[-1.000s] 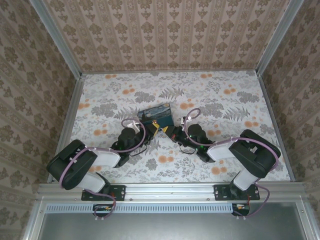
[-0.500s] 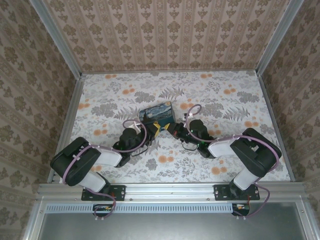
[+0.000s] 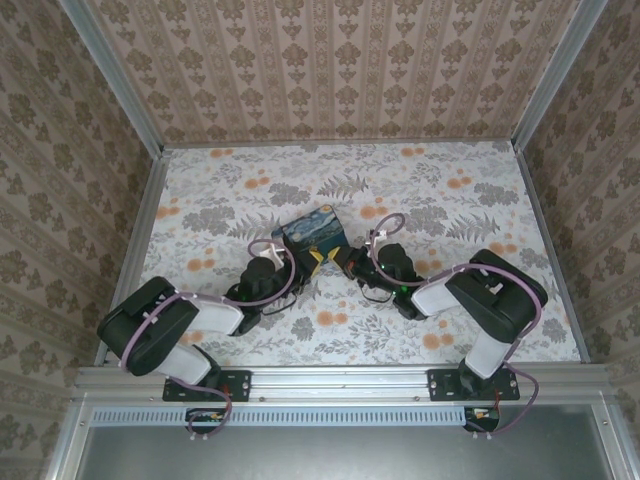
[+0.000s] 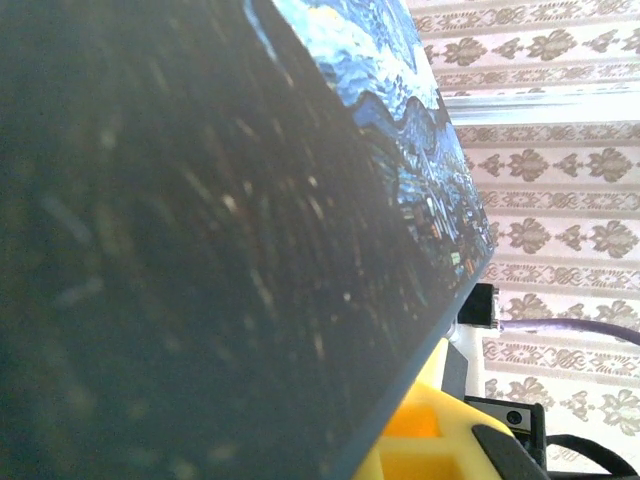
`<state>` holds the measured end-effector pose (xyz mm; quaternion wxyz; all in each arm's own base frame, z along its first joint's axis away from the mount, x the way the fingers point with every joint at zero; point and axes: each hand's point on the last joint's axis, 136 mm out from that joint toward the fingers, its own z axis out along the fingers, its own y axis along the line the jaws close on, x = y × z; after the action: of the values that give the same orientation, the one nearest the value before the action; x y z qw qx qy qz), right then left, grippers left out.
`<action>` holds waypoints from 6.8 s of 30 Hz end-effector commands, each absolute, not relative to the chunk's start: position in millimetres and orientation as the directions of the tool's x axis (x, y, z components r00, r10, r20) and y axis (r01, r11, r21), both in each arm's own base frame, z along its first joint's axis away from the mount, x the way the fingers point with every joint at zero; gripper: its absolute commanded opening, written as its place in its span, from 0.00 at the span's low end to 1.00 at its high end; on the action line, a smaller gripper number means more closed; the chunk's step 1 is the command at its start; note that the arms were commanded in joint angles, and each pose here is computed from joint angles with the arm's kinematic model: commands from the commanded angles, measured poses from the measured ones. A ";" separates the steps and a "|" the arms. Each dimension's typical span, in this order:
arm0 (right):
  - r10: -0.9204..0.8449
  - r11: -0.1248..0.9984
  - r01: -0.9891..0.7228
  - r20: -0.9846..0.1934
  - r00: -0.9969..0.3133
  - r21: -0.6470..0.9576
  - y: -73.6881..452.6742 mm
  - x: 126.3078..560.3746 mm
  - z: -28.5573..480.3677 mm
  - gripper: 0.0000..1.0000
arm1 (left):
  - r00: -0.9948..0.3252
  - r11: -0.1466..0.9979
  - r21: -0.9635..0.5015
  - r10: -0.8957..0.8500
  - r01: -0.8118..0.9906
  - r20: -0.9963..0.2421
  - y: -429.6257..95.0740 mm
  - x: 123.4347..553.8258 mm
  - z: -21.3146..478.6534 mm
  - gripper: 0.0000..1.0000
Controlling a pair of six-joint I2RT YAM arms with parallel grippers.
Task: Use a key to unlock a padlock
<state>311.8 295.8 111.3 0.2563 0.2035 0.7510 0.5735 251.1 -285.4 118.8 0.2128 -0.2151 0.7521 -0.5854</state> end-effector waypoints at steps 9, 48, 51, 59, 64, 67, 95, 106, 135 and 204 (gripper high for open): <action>0.654 0.226 -0.023 -0.169 -0.737 0.974 284.1 298.7 134.7 0.00 | -0.862 0.235 -0.972 -0.488 0.025 -0.140 -299.8 239.4 137.2 0.00; 0.719 0.357 0.023 -0.258 -0.646 0.934 253.6 272.7 134.6 0.00 | -0.907 0.585 -0.806 -0.283 0.093 -0.310 -274.2 231.1 72.7 0.58; 0.745 0.359 0.036 -0.263 -0.613 0.933 252.4 274.0 141.3 0.00 | -0.900 0.575 -0.810 -0.285 0.114 -0.329 -269.4 224.6 97.3 0.64; 0.812 0.301 0.058 -0.224 -0.539 0.952 259.9 286.1 158.4 0.00 | -0.854 0.484 -0.860 -0.370 0.159 -0.366 -263.7 226.6 165.9 0.67; 0.824 0.239 0.050 -0.175 -0.539 0.970 275.2 292.4 169.8 0.00 | -0.840 0.409 -0.896 -0.414 0.171 -0.349 -270.2 232.9 185.5 0.58; 0.822 0.233 0.061 -0.163 -0.546 0.971 282.9 295.8 163.6 0.00 | -0.836 0.392 -0.904 -0.426 0.173 -0.344 -273.0 236.4 190.1 0.53; 0.802 0.183 0.048 -0.121 -0.584 0.982 306.9 300.3 164.6 0.00 | -0.838 0.368 -0.913 -0.431 0.175 -0.334 -291.0 245.7 188.9 0.38; 0.811 0.197 0.052 -0.133 -0.570 0.979 296.2 296.5 162.1 0.00 | -0.836 0.426 -0.895 -0.438 0.130 -0.330 -283.4 246.4 167.6 0.37; 0.792 0.179 0.056 -0.110 -0.601 0.982 309.0 297.8 156.2 0.00 | -0.834 0.398 -0.904 -0.439 0.152 -0.334 -293.7 253.8 173.3 0.15; 0.370 0.149 -0.388 -0.415 -0.831 0.910 306.1 284.1 206.2 0.19 | -0.903 0.202 -0.887 -0.024 0.416 -0.429 -294.8 245.8 211.7 0.00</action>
<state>289.5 300.6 196.0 0.2879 0.0159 0.7139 0.6381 241.8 -293.1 200.8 0.1618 0.1100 0.7657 -0.6128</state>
